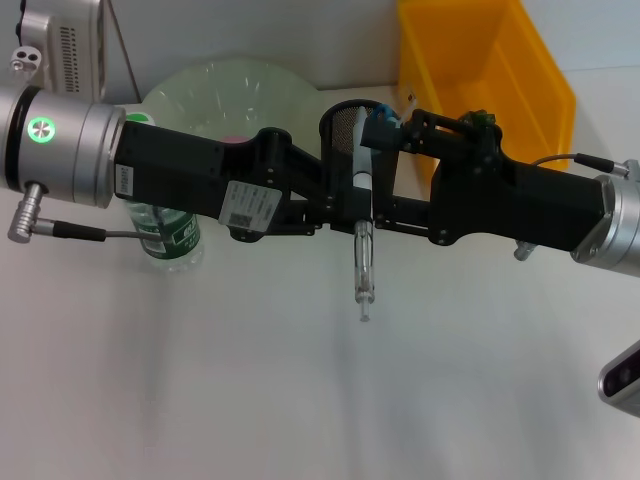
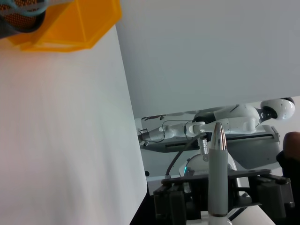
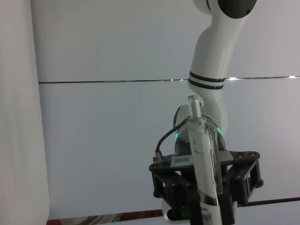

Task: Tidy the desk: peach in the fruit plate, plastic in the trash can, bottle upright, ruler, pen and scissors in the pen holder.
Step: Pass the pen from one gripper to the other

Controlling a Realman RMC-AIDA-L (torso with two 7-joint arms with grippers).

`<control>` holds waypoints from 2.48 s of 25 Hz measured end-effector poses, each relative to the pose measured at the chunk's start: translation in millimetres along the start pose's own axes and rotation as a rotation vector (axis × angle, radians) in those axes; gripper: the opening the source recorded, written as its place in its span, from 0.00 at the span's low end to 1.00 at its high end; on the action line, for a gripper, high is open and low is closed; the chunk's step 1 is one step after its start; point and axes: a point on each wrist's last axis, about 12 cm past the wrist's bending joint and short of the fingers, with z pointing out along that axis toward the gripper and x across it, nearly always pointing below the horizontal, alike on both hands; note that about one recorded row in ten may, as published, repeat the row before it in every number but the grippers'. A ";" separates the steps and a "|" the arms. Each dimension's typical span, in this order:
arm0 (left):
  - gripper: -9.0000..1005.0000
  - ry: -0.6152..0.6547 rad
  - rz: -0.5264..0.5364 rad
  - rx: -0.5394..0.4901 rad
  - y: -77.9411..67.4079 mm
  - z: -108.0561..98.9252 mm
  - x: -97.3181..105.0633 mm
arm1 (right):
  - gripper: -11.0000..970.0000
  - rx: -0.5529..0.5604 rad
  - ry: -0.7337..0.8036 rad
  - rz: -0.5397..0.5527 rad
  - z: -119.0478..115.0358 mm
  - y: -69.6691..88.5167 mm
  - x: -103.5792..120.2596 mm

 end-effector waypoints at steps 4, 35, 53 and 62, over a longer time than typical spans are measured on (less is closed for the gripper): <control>0.14 0.007 -0.001 0.003 -0.4 -1.8 0.8 | 0.72 0.000 0.001 0.001 -0.4 0.5 -0.4; 0.14 0.016 -0.012 0.004 -0.1 -1.9 2.1 | 0.44 0.014 -0.006 -0.066 -0.3 5.1 -4.6; 0.14 0.026 -0.026 0.006 -0.6 0.7 2.4 | 0.40 0.002 -0.018 -0.098 -1.7 7.9 -6.6; 0.14 0.029 -0.026 0.008 -0.8 2.3 2.7 | 0.35 0.007 -0.025 -0.107 -1.4 6.8 -6.8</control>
